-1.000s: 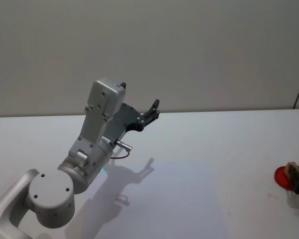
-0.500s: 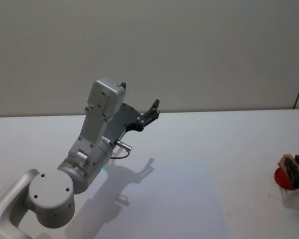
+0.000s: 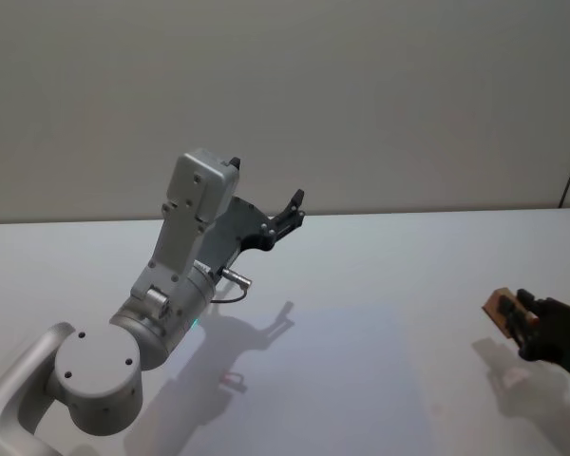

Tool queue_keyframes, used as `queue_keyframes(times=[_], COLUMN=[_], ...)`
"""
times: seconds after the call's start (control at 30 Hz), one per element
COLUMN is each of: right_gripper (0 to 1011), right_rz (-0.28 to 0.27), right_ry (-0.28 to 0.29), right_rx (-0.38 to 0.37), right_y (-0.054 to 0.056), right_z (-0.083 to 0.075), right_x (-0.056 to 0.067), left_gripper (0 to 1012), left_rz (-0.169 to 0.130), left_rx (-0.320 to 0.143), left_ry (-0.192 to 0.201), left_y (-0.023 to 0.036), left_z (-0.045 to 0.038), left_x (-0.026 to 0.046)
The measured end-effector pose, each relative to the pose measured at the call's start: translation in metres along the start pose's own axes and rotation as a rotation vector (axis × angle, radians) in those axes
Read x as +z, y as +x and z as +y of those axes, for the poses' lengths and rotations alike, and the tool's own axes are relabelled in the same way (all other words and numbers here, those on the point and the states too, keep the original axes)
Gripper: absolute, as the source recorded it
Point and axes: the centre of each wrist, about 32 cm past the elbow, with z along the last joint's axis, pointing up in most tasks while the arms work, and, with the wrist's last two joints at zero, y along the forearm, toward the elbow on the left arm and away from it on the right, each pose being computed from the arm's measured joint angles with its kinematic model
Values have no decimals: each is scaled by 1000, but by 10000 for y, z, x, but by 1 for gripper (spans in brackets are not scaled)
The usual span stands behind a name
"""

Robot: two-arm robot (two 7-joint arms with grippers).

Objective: Use the one hand to pick up the stamp and affix it onto the A4 paper.

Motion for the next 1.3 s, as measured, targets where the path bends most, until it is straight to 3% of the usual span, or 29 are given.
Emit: queue_keyframes(times=[0.3, 0.63, 1.07, 1.3], right_gripper=[223, 223, 223, 223], right_rz=[-15, -53, -101, -122], right_ry=[7, 1, -1, -1], right_rx=[127, 269, 359, 381], right_y=[-226, -644, -1121, -1283], right_z=[38, 254, 583, 714], right_x=[-5, -84, -184, -220], left_gripper=[1001, 1001, 1001, 1001], left_rz=[0, 0, 0, 0], left_rx=[0, 0, 0, 0], left_ry=[0, 0, 0, 0], left_y=[0, 0, 0, 0], left_z=[0, 0, 0, 0], left_x=[0, 0, 0, 0])
